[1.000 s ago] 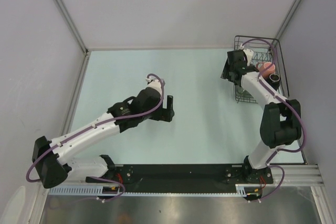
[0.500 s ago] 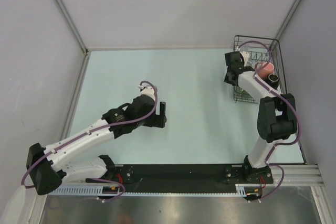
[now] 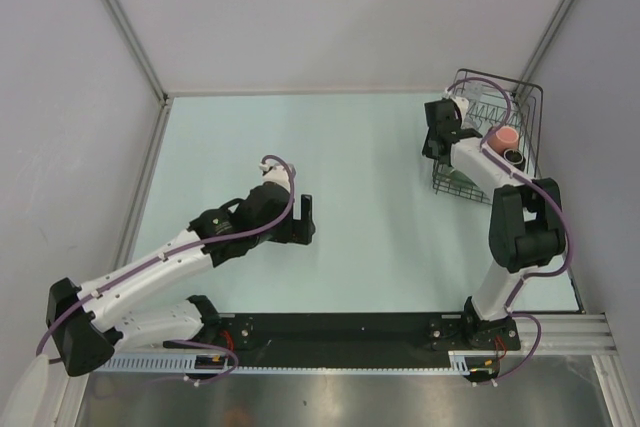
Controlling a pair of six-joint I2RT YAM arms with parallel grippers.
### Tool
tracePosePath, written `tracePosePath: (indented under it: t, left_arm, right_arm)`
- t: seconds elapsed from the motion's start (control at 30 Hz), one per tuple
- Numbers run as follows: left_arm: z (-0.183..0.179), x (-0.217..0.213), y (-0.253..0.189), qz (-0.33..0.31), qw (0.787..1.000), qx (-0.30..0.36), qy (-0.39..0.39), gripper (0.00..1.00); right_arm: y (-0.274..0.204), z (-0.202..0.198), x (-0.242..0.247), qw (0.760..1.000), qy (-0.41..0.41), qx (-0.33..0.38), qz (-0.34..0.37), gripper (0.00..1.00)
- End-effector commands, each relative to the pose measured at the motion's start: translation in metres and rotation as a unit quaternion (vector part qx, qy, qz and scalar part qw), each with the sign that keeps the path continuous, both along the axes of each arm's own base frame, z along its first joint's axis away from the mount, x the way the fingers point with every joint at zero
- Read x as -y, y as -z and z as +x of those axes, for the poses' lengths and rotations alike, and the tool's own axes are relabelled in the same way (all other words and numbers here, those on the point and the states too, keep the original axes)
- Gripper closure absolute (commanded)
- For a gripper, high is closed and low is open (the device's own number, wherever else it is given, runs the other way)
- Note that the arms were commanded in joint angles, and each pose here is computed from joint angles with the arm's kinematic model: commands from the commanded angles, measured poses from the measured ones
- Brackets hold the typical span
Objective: Unload the cups from the dish rack
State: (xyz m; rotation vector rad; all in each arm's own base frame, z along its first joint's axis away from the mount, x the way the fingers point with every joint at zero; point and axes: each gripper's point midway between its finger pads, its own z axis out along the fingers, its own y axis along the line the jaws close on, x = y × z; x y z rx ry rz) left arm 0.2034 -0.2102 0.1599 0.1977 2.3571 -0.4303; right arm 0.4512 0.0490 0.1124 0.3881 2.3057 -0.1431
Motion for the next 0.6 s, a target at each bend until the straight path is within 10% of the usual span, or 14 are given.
tracePosePath:
  t: [0.0,0.57]
  left_arm:
    - [0.001,-0.006,-0.004,-0.006,1.000,0.006,-0.016,0.06]
    - [0.005,-0.016,-0.013,-0.004,0.999,0.021,-0.042,0.07]
  right_arm:
    - [0.008,-0.016,0.000,1.000,0.021,-0.010,0.010,1.00]
    - [0.008,-0.061,-0.066,0.998,-0.045,-0.028,0.024,1.00]
